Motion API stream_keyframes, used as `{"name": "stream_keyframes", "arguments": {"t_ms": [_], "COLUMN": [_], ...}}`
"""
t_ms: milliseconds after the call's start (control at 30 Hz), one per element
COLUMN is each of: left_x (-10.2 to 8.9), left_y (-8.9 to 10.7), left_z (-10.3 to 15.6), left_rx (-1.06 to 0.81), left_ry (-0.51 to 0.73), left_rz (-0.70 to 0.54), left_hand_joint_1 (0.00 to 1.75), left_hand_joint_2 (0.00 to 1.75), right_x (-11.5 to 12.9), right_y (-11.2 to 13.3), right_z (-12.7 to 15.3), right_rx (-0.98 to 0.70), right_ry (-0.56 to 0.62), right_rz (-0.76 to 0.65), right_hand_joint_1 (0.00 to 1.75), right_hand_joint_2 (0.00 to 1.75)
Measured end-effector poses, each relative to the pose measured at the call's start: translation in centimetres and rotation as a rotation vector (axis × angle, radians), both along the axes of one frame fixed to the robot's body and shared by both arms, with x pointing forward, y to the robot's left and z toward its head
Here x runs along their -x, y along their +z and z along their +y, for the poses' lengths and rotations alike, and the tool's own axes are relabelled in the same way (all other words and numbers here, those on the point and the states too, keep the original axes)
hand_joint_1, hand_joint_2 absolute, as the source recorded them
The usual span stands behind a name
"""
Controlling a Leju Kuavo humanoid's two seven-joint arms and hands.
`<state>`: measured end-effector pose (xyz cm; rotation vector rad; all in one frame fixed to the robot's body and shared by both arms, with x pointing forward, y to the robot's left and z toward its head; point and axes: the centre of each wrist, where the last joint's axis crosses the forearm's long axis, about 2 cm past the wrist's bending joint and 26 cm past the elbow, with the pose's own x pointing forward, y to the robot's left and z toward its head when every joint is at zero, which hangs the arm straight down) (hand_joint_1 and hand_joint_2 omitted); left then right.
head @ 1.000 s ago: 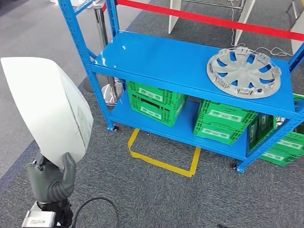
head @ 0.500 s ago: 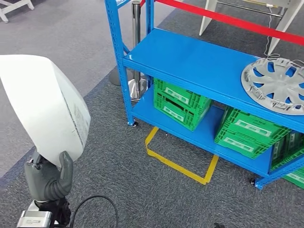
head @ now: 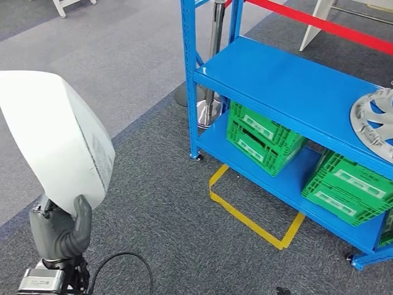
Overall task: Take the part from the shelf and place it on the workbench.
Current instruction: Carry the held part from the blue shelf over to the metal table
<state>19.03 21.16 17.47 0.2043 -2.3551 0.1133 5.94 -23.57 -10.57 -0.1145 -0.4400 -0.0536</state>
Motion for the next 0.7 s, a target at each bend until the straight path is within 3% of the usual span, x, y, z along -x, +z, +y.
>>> {"name": "stream_keyframes", "arguments": {"t_ms": [700], "left_x": [-0.70], "left_y": [0.31], "left_z": [-0.10], "left_rx": [0.031], "left_ry": [-0.024], "left_rz": [-0.007], "left_hand_joint_1": [1.75], "left_hand_joint_2": [1.75], "right_x": [0.52], "right_y": [-0.05], "right_z": [0.16], "right_rx": [0.012], "right_ry": [0.003], "right_rz": [-0.002], "right_hand_joint_1": [0.00], "right_hand_joint_2": [0.00]}}
